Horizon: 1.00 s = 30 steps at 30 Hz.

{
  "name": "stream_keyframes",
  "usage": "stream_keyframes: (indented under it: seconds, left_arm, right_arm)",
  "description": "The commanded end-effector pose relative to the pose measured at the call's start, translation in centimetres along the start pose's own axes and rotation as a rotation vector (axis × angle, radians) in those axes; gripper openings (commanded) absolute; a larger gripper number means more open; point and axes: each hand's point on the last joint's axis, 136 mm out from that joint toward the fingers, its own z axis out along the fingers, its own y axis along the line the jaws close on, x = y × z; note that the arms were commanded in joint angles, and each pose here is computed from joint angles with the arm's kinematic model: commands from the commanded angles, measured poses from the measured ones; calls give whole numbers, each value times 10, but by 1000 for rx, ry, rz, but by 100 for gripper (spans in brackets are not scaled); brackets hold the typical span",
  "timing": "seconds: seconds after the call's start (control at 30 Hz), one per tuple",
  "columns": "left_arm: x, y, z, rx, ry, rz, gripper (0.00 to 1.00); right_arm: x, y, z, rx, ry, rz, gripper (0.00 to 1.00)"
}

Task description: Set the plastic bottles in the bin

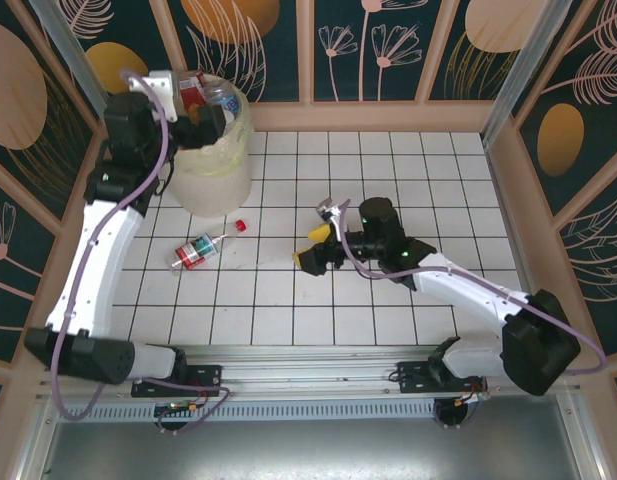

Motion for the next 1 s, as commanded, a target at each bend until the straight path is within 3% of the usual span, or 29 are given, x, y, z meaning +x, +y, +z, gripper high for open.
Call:
stream_keyframes:
  seconds: [0.0, 0.2, 0.37, 0.5, 0.97]
  left_arm:
    - [37, -5, -8, 70, 44, -103, 99]
    - [136, 19, -27, 7, 202, -116, 99]
    - [193, 26, -37, 20, 302, -76, 99]
    - [234, 55, -33, -105, 425, -21, 99]
    - [292, 106, -26, -307, 650, 165, 99]
  right_arm:
    - [-13, 3, 15, 6, 4, -89, 92]
    - [-11, 6, 30, -24, 27, -91, 92]
    - [-6, 3, 31, -20, 31, -76, 92]
    - [-1, 3, 30, -20, 31, -56, 92]
    - [7, 2, 19, -2, 13, -33, 92]
